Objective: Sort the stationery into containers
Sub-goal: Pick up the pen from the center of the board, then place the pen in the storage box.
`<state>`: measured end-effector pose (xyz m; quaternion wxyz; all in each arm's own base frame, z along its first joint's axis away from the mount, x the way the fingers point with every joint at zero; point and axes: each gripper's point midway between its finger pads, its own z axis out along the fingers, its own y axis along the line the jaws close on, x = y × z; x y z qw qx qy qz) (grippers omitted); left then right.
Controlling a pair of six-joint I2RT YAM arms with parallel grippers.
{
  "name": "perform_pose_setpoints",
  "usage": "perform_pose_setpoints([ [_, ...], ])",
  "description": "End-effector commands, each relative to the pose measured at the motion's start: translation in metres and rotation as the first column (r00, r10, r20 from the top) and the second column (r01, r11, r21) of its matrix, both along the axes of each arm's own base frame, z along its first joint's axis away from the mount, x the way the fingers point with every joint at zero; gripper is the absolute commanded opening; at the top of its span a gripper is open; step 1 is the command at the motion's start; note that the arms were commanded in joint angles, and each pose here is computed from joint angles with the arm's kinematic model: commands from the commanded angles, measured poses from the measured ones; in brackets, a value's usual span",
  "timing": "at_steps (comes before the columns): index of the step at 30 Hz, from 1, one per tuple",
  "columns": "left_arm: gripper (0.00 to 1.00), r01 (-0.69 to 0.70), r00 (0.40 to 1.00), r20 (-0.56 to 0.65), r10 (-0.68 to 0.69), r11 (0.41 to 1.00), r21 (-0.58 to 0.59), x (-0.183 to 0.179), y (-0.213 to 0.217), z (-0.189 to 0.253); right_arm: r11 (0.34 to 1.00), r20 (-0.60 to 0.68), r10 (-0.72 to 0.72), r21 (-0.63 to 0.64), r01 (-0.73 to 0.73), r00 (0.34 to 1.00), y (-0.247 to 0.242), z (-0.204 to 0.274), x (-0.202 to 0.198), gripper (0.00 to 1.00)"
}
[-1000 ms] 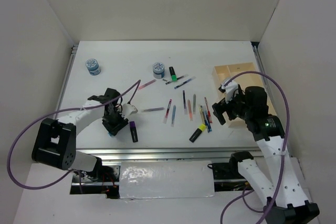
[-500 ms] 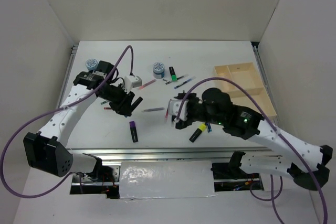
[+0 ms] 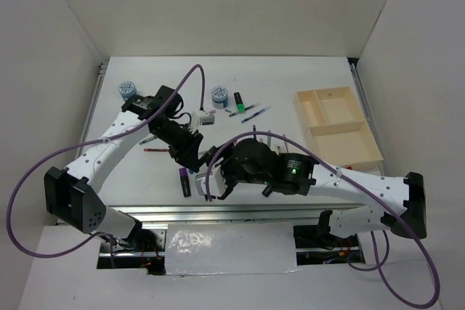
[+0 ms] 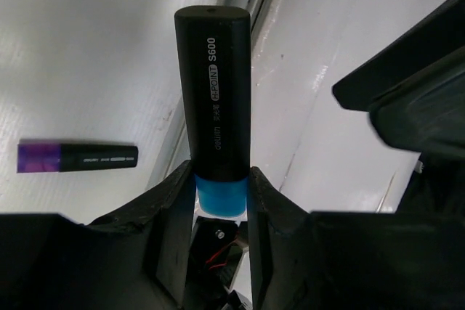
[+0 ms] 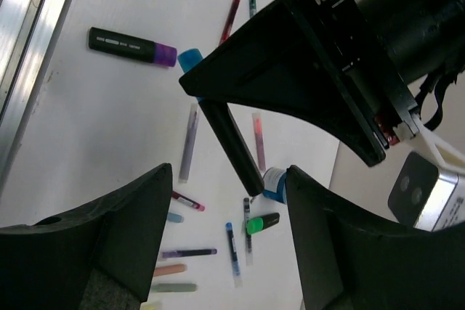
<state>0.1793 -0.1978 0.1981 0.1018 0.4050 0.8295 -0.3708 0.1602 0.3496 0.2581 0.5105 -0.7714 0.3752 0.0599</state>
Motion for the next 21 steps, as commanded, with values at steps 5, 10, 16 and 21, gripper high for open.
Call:
perform_pose_setpoints([
  [5, 0.11, 0.017, 0.996, -0.089, -0.024, 0.997, -0.079, -0.006, -0.015, 0.013, 0.998, 0.081, 0.050, 0.029, -0.052, 0.995, 0.016, 0.015, 0.007, 0.61],
  [10, 0.10, 0.050, 0.991, -0.116, -0.061, 0.994, -0.094, -0.010, -0.021, 0.014, 0.996, 0.085, 0.090, -0.029, -0.088, 0.992, 0.019, -0.003, 0.005, 0.59],
  [16, 0.11, 0.069, 0.990, -0.120, -0.079, 0.994, -0.091, -0.016, -0.026, 0.011, 0.986, 0.088, 0.146, -0.091, -0.138, 0.985, 0.018, -0.018, 0.006, 0.58],
  [21, 0.11, 0.092, 0.988, -0.116, -0.103, 0.991, -0.095, -0.021, -0.029, 0.012, 0.975, 0.071, 0.169, -0.159, -0.156, 0.983, 0.015, -0.036, 0.008, 0.52],
])
